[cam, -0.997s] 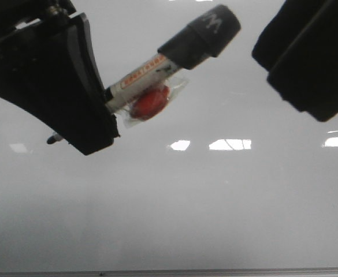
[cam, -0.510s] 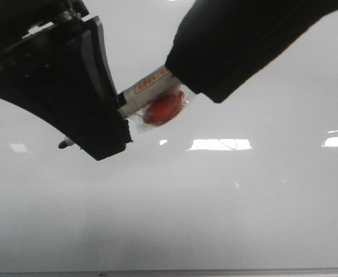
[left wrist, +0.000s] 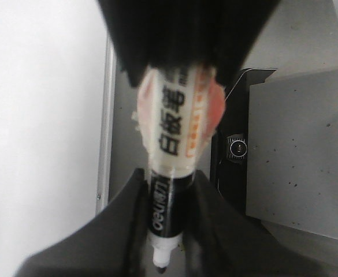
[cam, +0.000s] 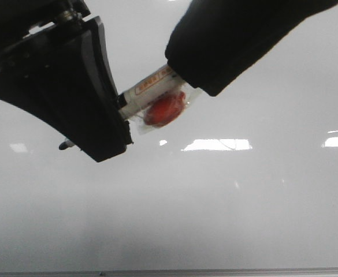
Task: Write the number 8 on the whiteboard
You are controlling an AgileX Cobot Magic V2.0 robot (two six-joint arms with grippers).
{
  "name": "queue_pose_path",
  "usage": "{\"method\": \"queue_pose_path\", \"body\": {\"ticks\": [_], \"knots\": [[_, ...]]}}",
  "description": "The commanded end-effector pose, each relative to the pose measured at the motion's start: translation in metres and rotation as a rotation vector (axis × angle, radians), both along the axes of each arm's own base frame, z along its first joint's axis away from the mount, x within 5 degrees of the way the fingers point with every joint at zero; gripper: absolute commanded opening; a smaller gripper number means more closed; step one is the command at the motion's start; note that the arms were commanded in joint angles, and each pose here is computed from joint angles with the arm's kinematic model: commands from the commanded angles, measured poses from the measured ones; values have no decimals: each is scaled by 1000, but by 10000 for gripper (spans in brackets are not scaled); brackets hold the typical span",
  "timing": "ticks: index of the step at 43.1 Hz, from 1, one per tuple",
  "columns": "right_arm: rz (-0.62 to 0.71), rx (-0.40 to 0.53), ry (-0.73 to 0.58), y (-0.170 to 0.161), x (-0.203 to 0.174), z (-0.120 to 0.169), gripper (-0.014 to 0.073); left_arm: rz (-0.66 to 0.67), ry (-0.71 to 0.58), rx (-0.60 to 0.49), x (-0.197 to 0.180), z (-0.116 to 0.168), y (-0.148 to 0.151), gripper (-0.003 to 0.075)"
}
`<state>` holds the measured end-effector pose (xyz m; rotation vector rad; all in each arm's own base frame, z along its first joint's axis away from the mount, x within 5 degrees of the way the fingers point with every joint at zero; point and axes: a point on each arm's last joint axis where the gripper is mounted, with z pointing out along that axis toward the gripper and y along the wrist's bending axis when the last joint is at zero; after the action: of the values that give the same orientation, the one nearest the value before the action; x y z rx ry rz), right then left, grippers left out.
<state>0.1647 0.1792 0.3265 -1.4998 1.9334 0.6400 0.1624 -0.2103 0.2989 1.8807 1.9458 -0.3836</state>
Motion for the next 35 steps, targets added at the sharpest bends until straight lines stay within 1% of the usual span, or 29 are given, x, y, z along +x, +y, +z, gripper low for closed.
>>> {"method": "queue_pose_path", "body": {"ticks": [1, 5, 6, 9, 11, 13, 18, 23, 25, 29, 32, 35], "knots": [[-7, 82, -24, 3, -3, 18, 69, 15, -39, -87, -1, 18, -4, 20], [-6, 82, -23, 3, -3, 18, -17, 21, -40, -92, -1, 18, -4, 167], [-6, 82, -23, 3, -3, 18, -41, 26, -40, -94, 0, 18, -4, 223], [-6, 81, -22, 3, -3, 18, -91, 69, -39, -120, 2, 19, -6, 348], [-6, 81, -22, 3, -3, 18, -111, 72, -49, -127, 2, 21, -6, 398], [-6, 81, -22, 3, -3, 18, -106, 73, -59, -130, 2, 24, -5, 428], [-22, 64, -47, -3, -3, 20, -106, 114, -85, -166, 2, 39, 5, 435], [-123, 37, -64, -23, 0, 27, -106, 169, -124, -204, 2, 55, 25, 435], [-183, 15, -83, -36, 0, 31, -106, 238, -140, -238, 3, 65, 40, 434], [-325, 0, -102, -60, 0, 40, -106, 363, -180, -294, 3, 82, 67, 424], [-453, 21, -104, -79, -2, 47, -106, 481, -204, -347, 0, 95, 88, 418], [-561, 72, -106, -93, -7, 53, -106, 587, -224, -387, -4, 103, 107, 419]]}}
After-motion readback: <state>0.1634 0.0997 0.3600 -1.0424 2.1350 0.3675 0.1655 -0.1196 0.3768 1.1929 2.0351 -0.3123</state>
